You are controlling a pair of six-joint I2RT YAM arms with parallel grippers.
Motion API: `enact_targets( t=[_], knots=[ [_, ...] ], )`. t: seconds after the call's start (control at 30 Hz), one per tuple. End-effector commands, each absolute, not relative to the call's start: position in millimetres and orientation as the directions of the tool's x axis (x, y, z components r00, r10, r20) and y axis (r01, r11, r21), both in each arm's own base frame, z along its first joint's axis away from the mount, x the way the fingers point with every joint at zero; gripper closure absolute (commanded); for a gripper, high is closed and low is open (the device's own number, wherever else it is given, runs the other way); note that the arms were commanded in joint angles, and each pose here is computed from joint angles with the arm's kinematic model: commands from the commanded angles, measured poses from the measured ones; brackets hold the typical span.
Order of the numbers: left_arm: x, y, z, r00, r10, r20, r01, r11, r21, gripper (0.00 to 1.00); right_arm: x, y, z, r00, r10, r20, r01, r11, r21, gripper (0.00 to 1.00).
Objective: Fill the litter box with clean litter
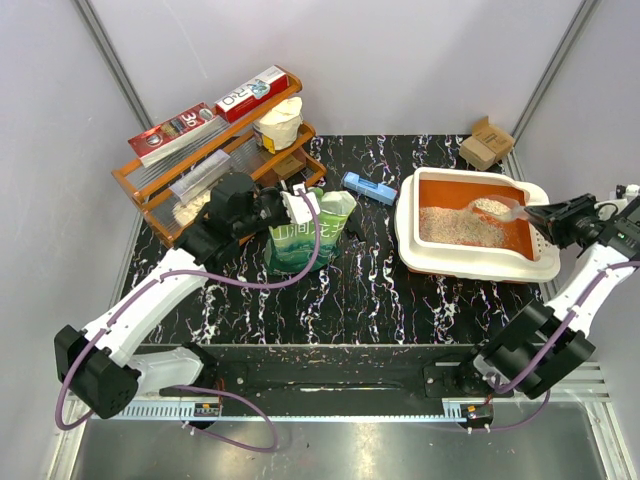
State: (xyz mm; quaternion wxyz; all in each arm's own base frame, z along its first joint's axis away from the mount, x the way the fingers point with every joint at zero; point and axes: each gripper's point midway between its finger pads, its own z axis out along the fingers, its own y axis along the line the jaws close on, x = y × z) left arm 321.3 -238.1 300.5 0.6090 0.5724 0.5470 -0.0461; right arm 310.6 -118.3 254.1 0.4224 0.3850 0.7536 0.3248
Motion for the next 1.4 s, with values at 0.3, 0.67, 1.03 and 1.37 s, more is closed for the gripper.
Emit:
enact_targets(
  t=[0.3, 0.67, 1.03, 1.37],
  knots=[
    [323, -253, 337, 0.497, 0.476, -0.726, 0.641, 0.363, 0.676, 1.00, 280, -165, 271, -0.314, 0.781, -0.540, 0.419, 0.625, 0.659, 1.00],
    [325, -258, 330, 0.520, 0.466, -0.716, 0.639, 0.344, 0.688, 1.00, 255, -139, 264, -0.463, 0.707, -0.535, 0.379, 0.703, 0.602, 1.00],
    [329, -261, 323, 0.504, 0.467, -0.726, 0.652, 0.345, 0.675, 1.00, 251, -104, 257, -0.633, 0.547, -0.548, 0.171, 0.789, 0.590, 1.00],
    [325, -253, 319, 0.478, 0.476, -0.739, 0.650, 0.374, 0.661, 1.00, 297, -19, 274, -0.742, 0.214, -0.635, -0.150, 0.871, 0.468, 1.00]
  ],
)
